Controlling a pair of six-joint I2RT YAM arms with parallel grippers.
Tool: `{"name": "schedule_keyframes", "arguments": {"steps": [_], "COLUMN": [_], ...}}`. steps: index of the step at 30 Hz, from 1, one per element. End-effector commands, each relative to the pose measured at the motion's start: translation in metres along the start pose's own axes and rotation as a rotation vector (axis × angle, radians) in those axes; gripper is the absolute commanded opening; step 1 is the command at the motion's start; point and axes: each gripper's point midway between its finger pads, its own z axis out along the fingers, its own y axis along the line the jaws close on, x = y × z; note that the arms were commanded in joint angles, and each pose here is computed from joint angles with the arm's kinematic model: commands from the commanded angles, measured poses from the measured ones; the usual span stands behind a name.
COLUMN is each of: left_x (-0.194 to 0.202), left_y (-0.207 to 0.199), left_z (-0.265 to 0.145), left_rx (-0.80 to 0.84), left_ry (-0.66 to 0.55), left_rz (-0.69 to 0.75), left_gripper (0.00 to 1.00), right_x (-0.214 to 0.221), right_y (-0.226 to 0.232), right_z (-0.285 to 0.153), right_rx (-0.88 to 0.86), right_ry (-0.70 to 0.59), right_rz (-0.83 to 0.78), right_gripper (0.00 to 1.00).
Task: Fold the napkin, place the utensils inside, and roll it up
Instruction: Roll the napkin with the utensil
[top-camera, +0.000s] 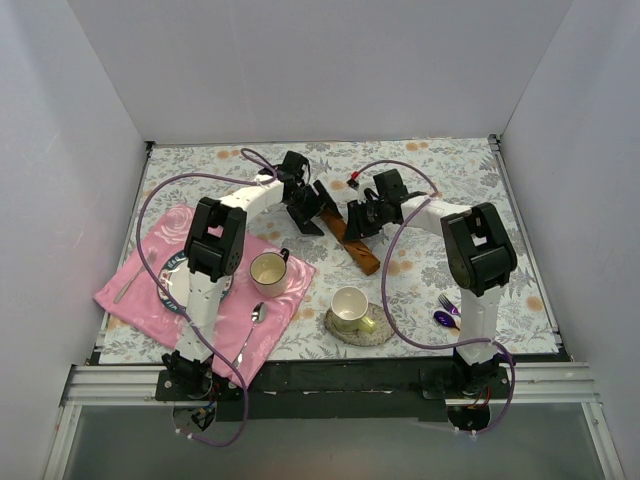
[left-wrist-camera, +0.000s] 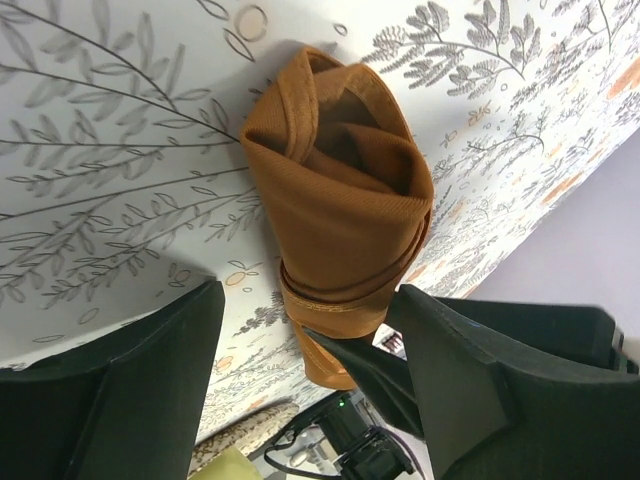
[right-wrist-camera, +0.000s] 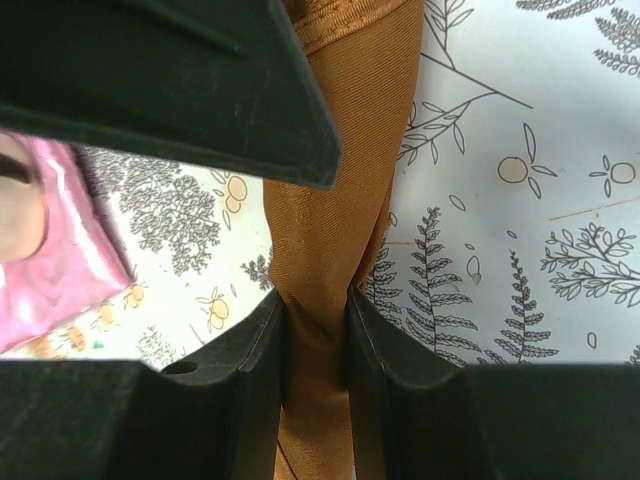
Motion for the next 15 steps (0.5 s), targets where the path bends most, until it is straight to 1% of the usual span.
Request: {"name": "schedule_keyframes", "arguments": {"steps": [1, 8, 10, 11, 15], "left_x": [0.012, 0.013, 0.013, 0.013, 0.012], "left_y": [-0.025, -0.029, -0.021, -0.022, -0.011], "left_z": [-0.01, 0.004, 0.014, 0.015, 0.023], "left_rx": [0.037, 0.024, -0.012, -0.022, -0.072], "left_ry": [-0.014, -0.009, -0.002, 0.0, -0.016], "left_rz": [0.053, 0.057, 0.049, 0.053, 0.059], "left_gripper": [0.7, 0.68, 0.66, 0.63, 0.58], "right_x": [0.016, 0.019, 0.023, 0.023, 0.023], "right_y": [0.014, 0.008, 0.008, 0.006, 0.001], "right_z": [0.003, 0.002, 0.004, 0.004, 0.005], "right_rx": [-0.16, -0.253, -0.279, -0.283, -0.333], "right_ry": [0.052, 0.055, 0.065, 0.065, 0.07], "right_rz": [0.115, 0.204, 0.221, 0.23, 0.272], "right_gripper": [0.34, 0.34, 0.35, 0.36, 0.4]}}
